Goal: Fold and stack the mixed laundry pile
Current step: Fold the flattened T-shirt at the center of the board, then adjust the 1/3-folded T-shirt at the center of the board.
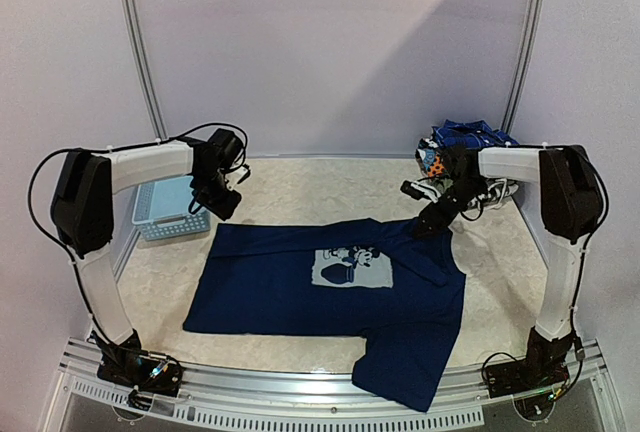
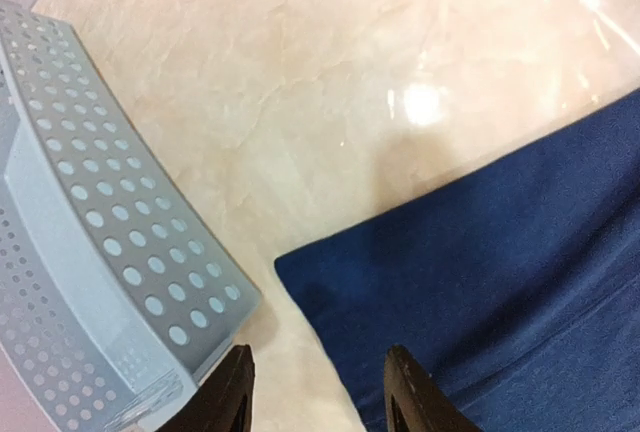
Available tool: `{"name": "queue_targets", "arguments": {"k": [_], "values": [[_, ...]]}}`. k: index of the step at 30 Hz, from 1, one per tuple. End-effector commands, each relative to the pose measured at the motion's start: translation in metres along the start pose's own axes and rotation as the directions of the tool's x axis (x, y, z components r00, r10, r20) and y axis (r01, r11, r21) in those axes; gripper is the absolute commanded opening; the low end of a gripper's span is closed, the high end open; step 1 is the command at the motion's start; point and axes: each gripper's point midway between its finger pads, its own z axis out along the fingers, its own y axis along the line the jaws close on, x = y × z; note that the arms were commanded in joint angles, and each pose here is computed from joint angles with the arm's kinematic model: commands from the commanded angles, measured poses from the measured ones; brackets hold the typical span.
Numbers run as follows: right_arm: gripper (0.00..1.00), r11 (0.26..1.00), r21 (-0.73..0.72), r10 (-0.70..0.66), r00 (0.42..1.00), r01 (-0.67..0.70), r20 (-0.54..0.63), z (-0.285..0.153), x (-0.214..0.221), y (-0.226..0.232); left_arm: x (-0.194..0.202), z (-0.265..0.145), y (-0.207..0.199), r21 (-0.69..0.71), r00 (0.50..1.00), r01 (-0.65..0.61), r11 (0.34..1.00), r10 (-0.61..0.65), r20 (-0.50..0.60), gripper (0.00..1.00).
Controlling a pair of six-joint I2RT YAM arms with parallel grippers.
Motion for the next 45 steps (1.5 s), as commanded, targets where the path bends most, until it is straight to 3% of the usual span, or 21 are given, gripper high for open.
{"name": "queue_targets", "arguments": {"k": [1, 13, 20, 22, 26, 28, 36, 45], "values": [[0.55, 0.995, -0.07, 0.068, 0.996, -0.072, -0.054, 0.012, 0.006, 0.004, -0.013, 0.002, -0.014, 0.104, 0.995, 0.067, 0.992, -0.074, 0.062, 0.46], [0.47, 0.988, -0.105, 0.106, 0.989, -0.116, -0.101, 0.036, 0.017, -0.003, -0.015, 0.001, -0.021, 0.142, 0.995, 0.067, 0.988, -0.077, 0.067, 0.47], [0.37, 0.986, -0.135, 0.089, 0.993, -0.099, -0.082, 0.038, 0.008, 0.004, -0.014, 0.0, -0.023, 0.15, 0.995, 0.062, 0.987, -0.073, 0.066, 0.47], [0.32, 0.986, -0.137, 0.081, 0.993, -0.091, -0.083, 0.039, 0.006, 0.006, -0.015, 0.0, -0.023, 0.15, 0.995, 0.061, 0.987, -0.072, 0.067, 0.47], [0.08, 0.985, -0.15, 0.074, 0.994, -0.085, -0.076, 0.039, 0.003, 0.01, -0.015, -0.002, -0.022, 0.148, 0.995, 0.057, 0.987, -0.068, 0.07, 0.47], [0.0, 0.984, -0.155, 0.073, 0.995, -0.083, -0.071, 0.036, 0.002, 0.013, -0.015, -0.003, -0.021, 0.146, 0.995, 0.056, 0.988, -0.067, 0.073, 0.47], [0.0, 0.995, -0.098, -0.029, 0.996, 0.02, -0.085, 0.01, 0.011, 0.057, -0.016, -0.01, -0.018, 0.136, 0.994, 0.049, 0.99, -0.061, 0.089, 0.47], [0.05, 0.968, -0.191, -0.201, 0.962, 0.166, -0.185, 0.032, 0.039, 0.156, -0.017, -0.012, -0.02, 0.144, 0.995, 0.033, 0.989, -0.046, 0.089, 0.47]]}}
